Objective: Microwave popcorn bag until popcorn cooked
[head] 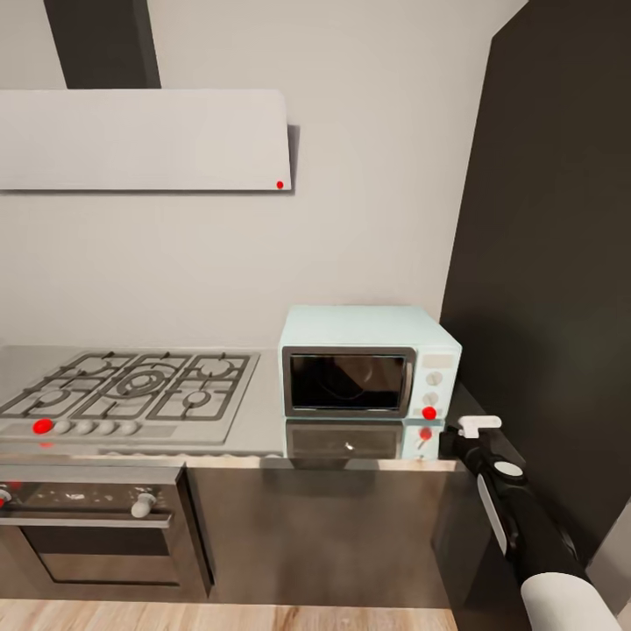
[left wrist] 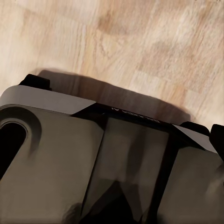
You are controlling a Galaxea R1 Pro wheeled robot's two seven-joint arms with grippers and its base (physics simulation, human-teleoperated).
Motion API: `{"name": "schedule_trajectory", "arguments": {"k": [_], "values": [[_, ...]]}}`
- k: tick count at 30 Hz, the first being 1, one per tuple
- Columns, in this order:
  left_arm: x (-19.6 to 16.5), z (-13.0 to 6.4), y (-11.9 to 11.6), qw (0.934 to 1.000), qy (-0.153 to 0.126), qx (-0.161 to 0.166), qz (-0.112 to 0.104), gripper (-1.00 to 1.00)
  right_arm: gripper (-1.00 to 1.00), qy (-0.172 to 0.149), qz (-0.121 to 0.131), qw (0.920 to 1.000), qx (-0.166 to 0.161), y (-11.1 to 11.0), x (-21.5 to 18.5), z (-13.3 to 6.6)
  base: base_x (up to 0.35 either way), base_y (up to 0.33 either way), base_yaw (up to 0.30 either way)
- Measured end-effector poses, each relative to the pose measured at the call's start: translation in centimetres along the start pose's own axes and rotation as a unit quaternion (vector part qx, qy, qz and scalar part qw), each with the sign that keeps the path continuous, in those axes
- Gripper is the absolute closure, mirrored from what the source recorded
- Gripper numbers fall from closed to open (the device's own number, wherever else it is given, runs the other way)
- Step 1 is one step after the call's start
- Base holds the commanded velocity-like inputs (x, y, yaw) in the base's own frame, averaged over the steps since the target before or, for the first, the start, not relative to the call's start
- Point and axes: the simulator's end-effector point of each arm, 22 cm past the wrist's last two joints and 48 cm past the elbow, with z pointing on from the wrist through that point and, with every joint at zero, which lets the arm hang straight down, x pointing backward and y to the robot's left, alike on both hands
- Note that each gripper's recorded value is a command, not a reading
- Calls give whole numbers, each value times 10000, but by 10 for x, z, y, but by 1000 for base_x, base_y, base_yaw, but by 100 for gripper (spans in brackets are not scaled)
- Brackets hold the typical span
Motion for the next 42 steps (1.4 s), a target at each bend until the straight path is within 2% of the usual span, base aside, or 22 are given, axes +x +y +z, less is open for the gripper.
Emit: {"name": "schedule_trajectory", "arguments": {"k": [12,21,27,42], "values": [[-1,0,1,10000,-3,-7,3,-100,100,-10,21,10000,17,0,0,0,130,0,0],[-1,0,1,10000,-2,-7,3,-100,100,-8,52,10000,27,3,1,1,13,0,0],[-1,0,1,10000,-3,-7,3,-100,100,150,62,9999,10,4,16,3,1,0,0],[-1,0,1,10000,-4,-7,3,-100,100,164,47,9999,20,3,17,3,91,0,0]]}}
